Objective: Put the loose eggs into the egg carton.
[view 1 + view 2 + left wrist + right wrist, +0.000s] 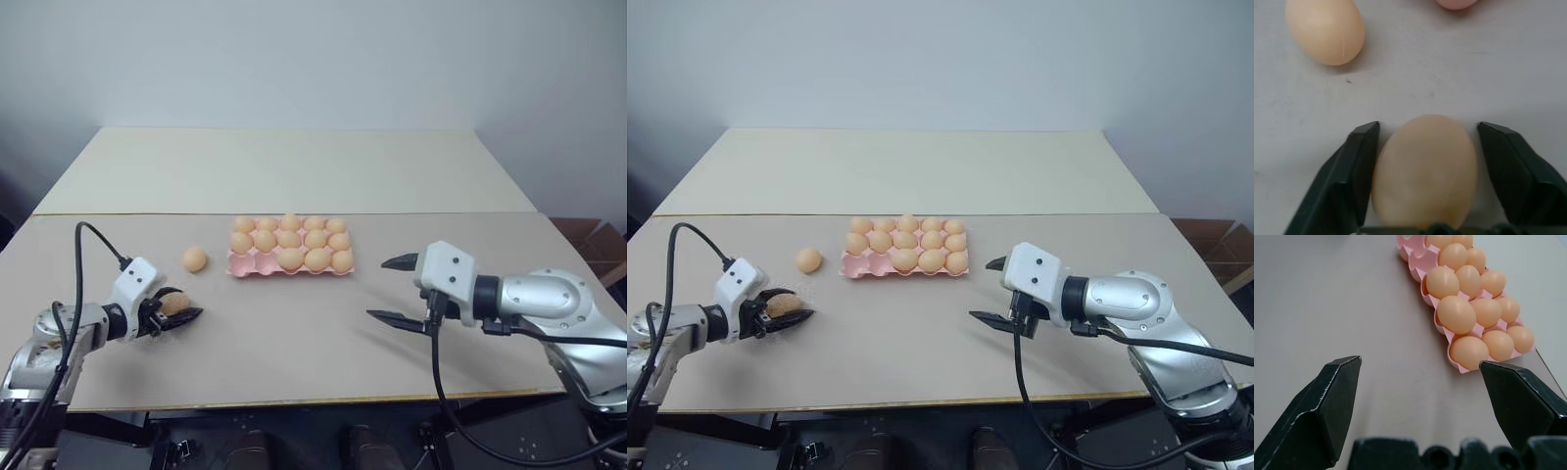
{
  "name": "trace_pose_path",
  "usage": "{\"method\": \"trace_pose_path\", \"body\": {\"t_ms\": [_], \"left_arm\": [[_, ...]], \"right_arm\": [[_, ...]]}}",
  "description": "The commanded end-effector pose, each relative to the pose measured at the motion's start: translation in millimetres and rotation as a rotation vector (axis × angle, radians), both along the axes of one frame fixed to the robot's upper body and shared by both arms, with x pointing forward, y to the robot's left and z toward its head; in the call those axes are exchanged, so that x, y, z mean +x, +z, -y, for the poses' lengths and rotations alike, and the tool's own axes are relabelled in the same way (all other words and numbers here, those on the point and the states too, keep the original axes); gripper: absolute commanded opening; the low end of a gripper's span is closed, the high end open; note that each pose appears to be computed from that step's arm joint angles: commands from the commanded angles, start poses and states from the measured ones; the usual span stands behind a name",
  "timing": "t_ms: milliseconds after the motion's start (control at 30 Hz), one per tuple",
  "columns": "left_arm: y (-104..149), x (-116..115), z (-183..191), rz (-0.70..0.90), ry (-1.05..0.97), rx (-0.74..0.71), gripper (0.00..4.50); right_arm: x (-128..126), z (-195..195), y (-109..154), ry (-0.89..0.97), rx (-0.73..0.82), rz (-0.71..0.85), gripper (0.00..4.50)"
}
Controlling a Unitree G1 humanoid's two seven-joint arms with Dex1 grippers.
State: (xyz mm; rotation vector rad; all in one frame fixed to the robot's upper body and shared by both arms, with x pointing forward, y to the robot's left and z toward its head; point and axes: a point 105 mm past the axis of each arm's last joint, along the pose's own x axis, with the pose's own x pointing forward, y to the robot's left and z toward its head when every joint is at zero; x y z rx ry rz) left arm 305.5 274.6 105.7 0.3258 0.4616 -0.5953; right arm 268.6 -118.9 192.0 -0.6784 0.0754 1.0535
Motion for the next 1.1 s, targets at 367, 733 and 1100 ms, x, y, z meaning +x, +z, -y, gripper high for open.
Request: {"method": "trace_pose_path", "body": {"t_ms": [367, 733, 1100], "left_arm": [[36, 2, 40, 0.119, -0.161, -0.080, 1.80], [67, 61, 111, 0.291, -0.258, -0.280, 1.80], [66, 84, 130, 0.341, -0.346, -0.288, 2.51]], "right_arm": [[2, -6, 6, -0.007, 0.013, 0.060, 4.50], [5, -12, 8, -0.034, 0.043, 0.106, 4.50], [2, -6, 10, -0.103, 0.047, 0.141, 4.50]]}}
